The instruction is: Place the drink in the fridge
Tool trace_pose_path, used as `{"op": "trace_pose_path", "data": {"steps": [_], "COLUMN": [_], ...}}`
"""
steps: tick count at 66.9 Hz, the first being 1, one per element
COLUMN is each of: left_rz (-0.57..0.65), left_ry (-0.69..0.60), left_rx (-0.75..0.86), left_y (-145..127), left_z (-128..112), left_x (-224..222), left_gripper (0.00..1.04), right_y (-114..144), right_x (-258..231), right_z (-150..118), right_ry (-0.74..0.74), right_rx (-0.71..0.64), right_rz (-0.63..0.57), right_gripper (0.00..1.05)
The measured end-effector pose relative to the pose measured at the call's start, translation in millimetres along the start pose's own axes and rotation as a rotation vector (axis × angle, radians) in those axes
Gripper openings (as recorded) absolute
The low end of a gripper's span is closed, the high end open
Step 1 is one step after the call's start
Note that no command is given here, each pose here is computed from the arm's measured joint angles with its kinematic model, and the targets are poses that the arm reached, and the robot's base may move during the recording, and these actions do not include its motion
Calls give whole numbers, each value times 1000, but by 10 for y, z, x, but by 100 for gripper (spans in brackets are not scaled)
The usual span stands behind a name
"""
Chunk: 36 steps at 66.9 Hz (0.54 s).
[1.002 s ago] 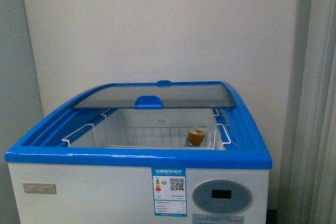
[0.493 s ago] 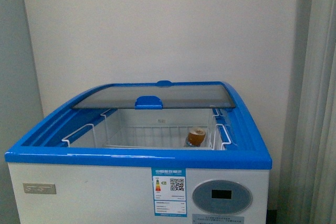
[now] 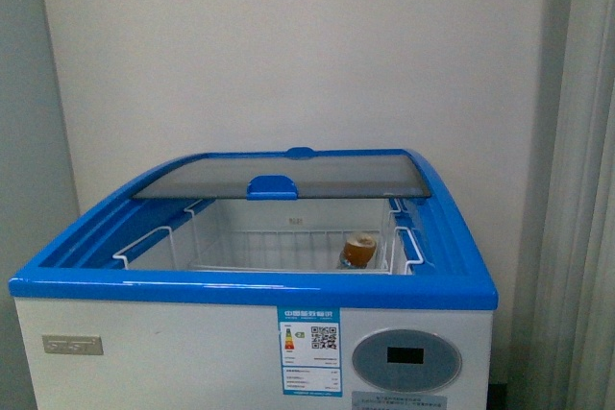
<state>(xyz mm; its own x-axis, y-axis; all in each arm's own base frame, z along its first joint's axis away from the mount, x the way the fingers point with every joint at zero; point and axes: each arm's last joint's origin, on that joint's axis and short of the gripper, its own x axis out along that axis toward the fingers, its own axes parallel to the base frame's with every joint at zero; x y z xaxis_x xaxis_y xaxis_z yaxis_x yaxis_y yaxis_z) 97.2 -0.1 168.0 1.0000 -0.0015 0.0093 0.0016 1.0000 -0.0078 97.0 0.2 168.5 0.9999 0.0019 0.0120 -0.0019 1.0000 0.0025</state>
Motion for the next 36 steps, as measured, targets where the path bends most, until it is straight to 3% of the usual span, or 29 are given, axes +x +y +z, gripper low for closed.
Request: {"op": "trace_pose_path", "data": {"steps": [11, 36], "left_rz": [0, 0], "left_ry": [0, 0], "left_rx": [0, 2], "left_y": [0, 0], "left_z": [0, 0], "left_x": [0, 0], "left_gripper": [98, 97], "right_y": [0, 0], "right_x": [0, 0], "right_z": [0, 0], "right_ry": [0, 0], "right_rx": [0, 0], "right_rz": [0, 0], "right_gripper": [98, 97]}}
